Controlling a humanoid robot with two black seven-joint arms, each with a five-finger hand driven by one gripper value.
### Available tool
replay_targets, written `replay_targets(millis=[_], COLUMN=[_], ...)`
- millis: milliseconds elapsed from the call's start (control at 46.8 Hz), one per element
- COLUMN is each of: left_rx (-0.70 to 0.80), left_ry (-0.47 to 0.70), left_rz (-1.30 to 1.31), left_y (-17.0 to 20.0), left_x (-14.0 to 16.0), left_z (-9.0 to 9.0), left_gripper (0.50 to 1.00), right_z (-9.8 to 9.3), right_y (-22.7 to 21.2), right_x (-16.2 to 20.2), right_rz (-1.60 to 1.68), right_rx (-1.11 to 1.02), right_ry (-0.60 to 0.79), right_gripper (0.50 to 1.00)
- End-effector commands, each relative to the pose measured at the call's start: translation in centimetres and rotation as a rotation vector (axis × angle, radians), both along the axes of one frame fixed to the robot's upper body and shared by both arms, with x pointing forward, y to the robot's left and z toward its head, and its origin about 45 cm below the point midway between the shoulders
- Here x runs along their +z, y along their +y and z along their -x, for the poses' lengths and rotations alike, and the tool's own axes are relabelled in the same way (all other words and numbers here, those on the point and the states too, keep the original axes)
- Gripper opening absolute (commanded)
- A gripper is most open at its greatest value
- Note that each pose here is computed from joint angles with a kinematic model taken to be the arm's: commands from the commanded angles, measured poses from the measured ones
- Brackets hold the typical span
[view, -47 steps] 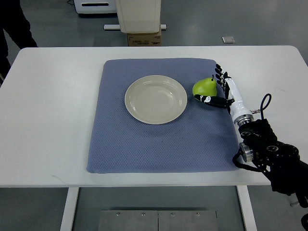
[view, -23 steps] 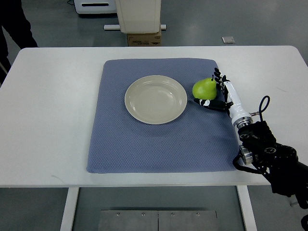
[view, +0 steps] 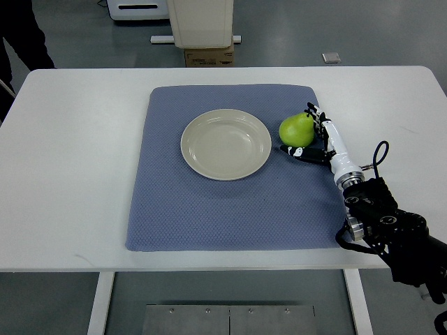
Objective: Place pear on plate with right hand
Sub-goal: 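Close the right hand fingers around the pear, then lift the pear off the mat with the right hand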
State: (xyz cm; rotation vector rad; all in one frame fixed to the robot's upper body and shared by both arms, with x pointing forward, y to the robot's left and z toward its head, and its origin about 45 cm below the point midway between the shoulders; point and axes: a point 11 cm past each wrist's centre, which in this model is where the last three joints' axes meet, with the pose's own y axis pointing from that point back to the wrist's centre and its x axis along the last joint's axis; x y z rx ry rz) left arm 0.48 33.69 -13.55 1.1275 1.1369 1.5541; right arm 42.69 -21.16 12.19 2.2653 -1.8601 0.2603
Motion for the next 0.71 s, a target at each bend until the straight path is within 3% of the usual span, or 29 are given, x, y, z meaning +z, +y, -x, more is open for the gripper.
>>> replay_targets(millis=[0, 107, 684], left_rx=[0.000, 0.000, 0.000], left_ry=[0.000, 0.000, 0.000], left_rz=[0.001, 0.001, 0.001], left_y=[0.0, 0.0, 0.0], left_x=[0.0, 0.0, 0.0], left_z=[0.0, 0.0, 0.0], left_gripper=[1.000, 1.000, 1.000], right_z=[0.0, 0.0, -1.9], right_y=[0.0, 0.2, 0.6], right_x=[0.0, 0.0, 2.9], right_rz=[0.000, -0.004, -0.016], right_rx=[0.001, 0.002, 0.008], right_ry=[-0.001, 0.000, -0.060], right_gripper=[0.659, 0.500, 0.500])
